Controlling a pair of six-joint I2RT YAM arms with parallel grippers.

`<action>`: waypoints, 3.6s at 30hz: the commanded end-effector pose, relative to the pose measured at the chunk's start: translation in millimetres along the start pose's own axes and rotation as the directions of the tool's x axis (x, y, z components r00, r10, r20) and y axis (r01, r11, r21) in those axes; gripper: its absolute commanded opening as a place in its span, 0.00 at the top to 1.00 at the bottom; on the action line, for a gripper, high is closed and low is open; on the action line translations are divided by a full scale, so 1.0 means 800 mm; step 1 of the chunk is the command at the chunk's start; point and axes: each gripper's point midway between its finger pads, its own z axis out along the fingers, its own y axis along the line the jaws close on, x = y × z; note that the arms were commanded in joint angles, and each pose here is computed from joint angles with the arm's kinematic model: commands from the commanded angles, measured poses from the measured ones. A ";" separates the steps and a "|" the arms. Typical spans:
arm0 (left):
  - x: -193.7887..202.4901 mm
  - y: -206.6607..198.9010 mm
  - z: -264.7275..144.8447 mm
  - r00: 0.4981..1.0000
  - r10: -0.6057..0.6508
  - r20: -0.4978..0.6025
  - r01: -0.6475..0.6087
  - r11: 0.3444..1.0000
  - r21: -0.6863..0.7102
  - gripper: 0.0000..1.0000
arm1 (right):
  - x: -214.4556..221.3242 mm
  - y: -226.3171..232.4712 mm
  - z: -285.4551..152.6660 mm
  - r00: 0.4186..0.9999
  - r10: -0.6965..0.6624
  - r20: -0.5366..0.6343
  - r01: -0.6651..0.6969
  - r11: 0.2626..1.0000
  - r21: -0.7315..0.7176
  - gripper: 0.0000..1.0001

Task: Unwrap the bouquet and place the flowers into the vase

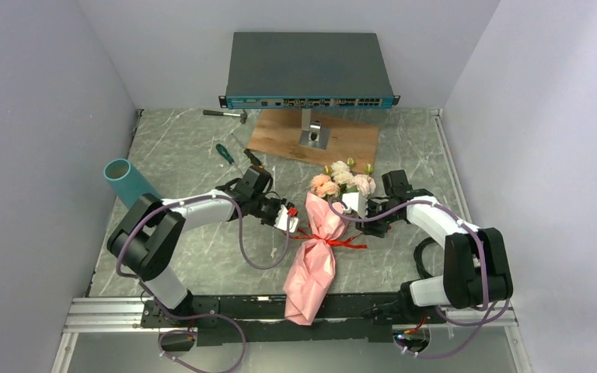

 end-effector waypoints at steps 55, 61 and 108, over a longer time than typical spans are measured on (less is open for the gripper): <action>0.000 0.001 0.018 0.995 0.029 -0.100 -0.036 0.997 -0.073 1.00 | 0.014 0.002 -0.021 0.992 -0.069 -0.109 0.077 0.995 0.065 1.00; 0.012 -0.009 -0.003 0.988 -0.055 -0.142 0.043 0.996 -0.084 1.00 | 0.032 0.001 -0.030 0.989 -0.027 -0.148 0.039 0.996 0.080 1.00; 0.127 -0.189 -0.210 0.767 -0.428 -0.478 0.349 0.903 -0.250 1.00 | 0.079 -0.004 -0.050 0.974 0.010 -0.225 0.010 0.996 0.089 1.00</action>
